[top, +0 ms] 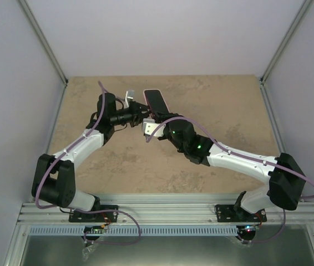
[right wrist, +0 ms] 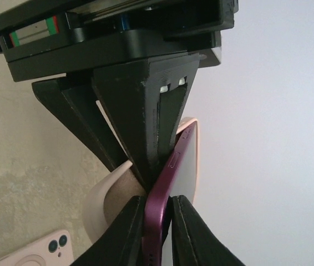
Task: Take the phone out of the phone case
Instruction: Remove the phone case from the phone.
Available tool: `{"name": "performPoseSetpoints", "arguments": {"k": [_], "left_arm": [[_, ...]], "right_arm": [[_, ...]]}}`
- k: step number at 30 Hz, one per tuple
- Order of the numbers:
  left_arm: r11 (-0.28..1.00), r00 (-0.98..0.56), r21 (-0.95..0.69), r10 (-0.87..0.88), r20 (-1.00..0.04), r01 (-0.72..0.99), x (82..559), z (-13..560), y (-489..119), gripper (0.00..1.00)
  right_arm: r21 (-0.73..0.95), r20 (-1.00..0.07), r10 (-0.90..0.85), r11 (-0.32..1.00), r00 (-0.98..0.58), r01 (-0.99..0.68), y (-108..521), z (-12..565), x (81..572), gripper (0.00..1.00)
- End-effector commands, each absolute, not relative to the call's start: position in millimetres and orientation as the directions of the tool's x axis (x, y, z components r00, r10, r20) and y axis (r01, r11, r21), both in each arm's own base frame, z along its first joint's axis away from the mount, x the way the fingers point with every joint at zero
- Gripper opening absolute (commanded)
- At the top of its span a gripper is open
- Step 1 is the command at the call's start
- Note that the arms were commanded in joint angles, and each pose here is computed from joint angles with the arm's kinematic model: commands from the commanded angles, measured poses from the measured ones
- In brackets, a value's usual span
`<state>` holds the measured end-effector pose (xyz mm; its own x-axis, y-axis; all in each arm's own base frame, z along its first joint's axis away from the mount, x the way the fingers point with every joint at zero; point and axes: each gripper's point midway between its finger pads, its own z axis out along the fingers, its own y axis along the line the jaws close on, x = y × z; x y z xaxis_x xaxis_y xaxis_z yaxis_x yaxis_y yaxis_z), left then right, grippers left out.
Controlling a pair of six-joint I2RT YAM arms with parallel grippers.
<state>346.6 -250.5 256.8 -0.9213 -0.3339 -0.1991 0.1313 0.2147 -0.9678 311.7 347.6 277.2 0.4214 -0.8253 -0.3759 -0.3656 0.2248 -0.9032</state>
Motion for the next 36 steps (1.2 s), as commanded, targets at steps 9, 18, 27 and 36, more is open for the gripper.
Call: {"name": "performPoseSetpoints", "arguments": {"k": [9,18,27,36], "left_arm": [[0.213,-0.915,-0.949,-0.281,-0.289,0.234,330,269,-252,0.0],[0.291,-0.905,-0.935,-0.31,-0.292,0.202,341,250,-243,0.0],[0.392,-0.879,-0.907,-0.366,-0.306,0.152,358,229,-225,0.0],[0.536,-0.848,-0.837,-0.387,-0.362,0.112,373,203,-189,0.0]], "right_arm": [[-0.858,-0.475,-0.805,0.334,0.354,-0.391,339,314,320,0.01],[-0.802,-0.554,-0.762,0.382,0.335,-0.458,338,337,316,0.0],[-0.744,-0.624,-0.709,0.41,0.328,-0.528,343,354,308,0.01],[-0.692,-0.681,-0.669,0.453,0.298,-0.562,335,363,313,0.01]]}}
